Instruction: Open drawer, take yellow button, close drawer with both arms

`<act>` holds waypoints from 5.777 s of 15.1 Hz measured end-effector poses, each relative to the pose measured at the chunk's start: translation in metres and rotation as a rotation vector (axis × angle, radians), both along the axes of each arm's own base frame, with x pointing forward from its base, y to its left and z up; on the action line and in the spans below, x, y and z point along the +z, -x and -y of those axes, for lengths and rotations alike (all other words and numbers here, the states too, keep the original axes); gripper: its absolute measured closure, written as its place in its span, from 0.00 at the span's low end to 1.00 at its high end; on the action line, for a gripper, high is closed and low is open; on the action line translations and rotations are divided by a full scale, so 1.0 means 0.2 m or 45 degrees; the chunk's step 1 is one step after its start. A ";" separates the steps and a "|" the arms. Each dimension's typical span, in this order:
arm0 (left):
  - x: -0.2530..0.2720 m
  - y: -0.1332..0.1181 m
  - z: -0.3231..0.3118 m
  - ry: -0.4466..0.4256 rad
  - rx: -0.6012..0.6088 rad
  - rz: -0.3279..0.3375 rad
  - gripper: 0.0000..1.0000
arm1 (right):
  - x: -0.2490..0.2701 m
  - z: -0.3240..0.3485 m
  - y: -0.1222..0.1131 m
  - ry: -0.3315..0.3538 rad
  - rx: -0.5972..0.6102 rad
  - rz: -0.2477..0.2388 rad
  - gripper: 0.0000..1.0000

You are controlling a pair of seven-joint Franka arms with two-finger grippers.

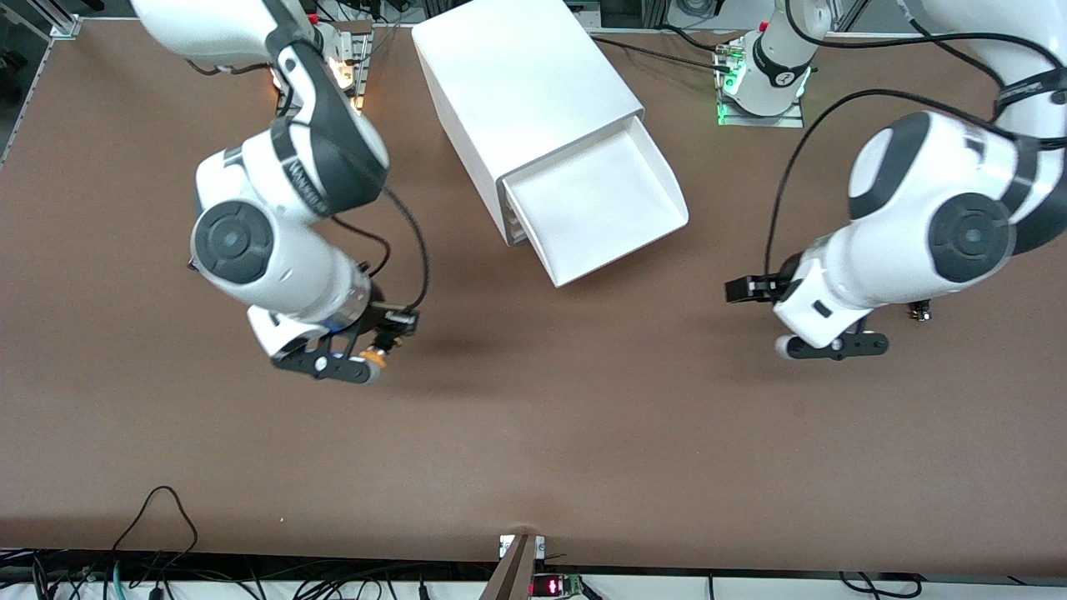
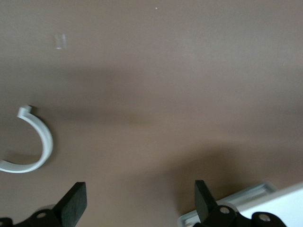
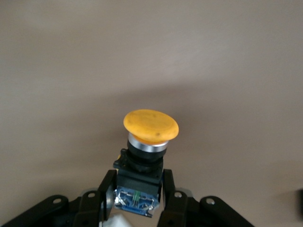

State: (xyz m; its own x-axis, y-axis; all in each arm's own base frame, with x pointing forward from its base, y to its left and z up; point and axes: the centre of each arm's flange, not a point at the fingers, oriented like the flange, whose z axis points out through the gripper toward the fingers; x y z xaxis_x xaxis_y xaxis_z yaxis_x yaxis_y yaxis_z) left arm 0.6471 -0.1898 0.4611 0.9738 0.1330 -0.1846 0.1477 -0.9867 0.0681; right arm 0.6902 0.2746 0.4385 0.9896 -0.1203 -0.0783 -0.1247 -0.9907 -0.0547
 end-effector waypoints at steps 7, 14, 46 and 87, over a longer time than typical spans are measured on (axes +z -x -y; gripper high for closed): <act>-0.32 0.15 0.42 -0.031 0.295 0.039 0.00 | -0.34 0.47 -0.12 0.126 0.164 -0.050 0.56; -0.45 0.36 0.62 -0.108 0.278 0.000 0.00 | -0.57 0.89 -0.16 0.134 0.239 -0.064 0.56; -0.43 1.00 1.12 -0.110 0.237 -0.238 0.01 | -0.23 1.49 0.11 0.095 0.228 0.040 0.00; 0.38 0.35 0.00 -0.080 -0.357 0.067 0.00 | 1.05 1.39 0.83 0.068 0.229 0.067 0.00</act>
